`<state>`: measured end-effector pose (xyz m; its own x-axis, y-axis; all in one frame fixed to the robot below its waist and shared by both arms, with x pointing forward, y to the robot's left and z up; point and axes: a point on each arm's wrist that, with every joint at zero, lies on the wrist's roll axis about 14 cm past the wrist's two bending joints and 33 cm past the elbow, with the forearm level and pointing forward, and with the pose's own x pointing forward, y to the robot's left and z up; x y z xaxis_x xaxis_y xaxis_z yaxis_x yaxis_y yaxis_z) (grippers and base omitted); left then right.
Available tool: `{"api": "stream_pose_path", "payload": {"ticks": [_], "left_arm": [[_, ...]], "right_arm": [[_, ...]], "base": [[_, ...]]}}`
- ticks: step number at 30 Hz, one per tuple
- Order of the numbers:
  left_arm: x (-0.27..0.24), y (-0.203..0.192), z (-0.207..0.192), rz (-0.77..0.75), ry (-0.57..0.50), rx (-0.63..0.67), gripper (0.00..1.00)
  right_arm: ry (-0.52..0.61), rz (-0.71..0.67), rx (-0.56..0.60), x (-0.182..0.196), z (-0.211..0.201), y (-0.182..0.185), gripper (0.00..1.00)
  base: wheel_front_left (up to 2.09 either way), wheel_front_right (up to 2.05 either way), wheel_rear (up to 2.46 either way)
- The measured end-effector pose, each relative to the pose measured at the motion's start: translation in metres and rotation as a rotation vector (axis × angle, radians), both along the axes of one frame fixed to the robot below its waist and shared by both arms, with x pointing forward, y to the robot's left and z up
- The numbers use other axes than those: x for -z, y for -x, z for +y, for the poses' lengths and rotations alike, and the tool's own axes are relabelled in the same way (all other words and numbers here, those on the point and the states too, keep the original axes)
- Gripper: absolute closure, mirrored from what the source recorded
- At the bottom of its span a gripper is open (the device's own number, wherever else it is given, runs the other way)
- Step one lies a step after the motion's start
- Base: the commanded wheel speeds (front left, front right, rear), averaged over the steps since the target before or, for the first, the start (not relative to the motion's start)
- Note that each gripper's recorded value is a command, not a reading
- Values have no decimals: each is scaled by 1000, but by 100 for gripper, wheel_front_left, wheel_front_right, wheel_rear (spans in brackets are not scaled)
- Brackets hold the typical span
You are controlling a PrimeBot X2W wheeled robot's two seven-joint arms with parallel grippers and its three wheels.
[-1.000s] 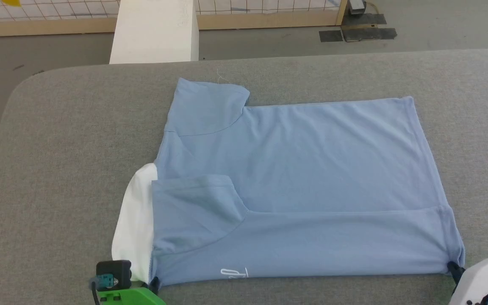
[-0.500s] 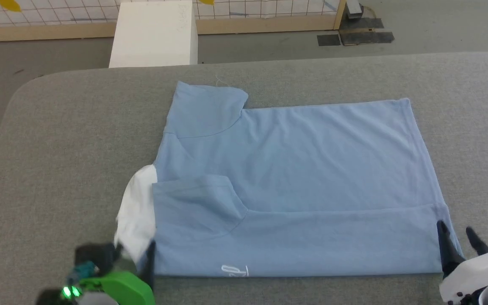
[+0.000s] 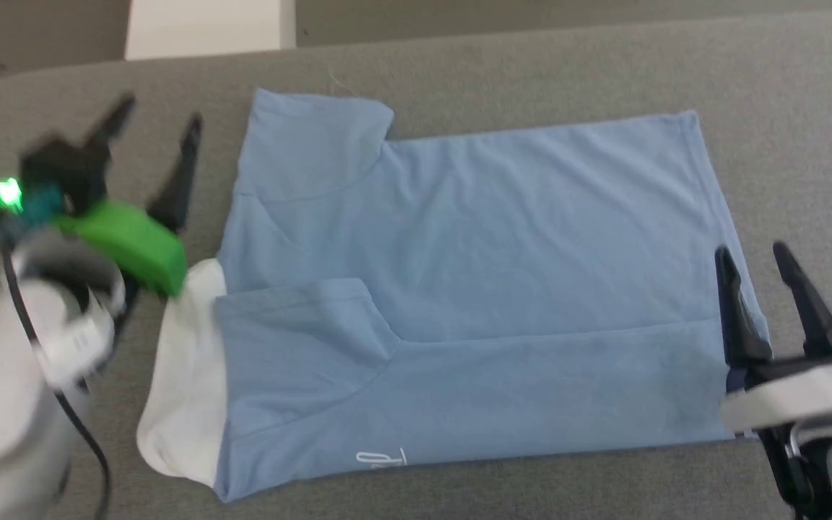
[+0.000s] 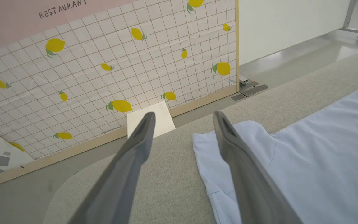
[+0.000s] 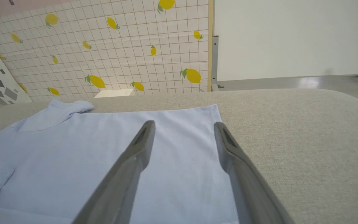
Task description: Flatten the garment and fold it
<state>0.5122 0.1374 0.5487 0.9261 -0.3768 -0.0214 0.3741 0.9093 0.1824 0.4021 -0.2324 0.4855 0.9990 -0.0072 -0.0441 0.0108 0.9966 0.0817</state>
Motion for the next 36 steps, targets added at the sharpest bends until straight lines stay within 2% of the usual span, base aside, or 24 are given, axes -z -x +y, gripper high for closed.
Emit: {"api": "stream_pose_path", "payload": {"ticks": [5,11,20,28,29,30,31,36], "left_arm": [[11,-60,-3,105,-40,-1,0],[60,-110,-5,366,-35,-39,0],[142,-132,-11,748,-71,-107,0],[180,-136,-23,877,-49,-133,0],[182,-137,-23,880,-49,-134,40],[183,-137,-25,884,-53,-129,64],[184,-136,-27,890,-51,-122,100],[182,-131,-32,897,-48,-100,100]], "right_arm": [[8,-21,-30,-1,7,-24,0],[4,-10,-37,9,10,-43,0],[-4,46,2,36,1,-44,0],[12,110,46,59,-12,-37,0],[14,113,48,59,-13,-37,0],[17,116,45,60,-13,-38,0],[21,119,41,61,-13,-40,0],[68,114,8,48,-19,-66,0]], "base": [[0,0,0],[0,0,0],[0,0,0],[0,0,0],[0,0,0],[0,0,0],[0,0,0],[0,0,0]]}}
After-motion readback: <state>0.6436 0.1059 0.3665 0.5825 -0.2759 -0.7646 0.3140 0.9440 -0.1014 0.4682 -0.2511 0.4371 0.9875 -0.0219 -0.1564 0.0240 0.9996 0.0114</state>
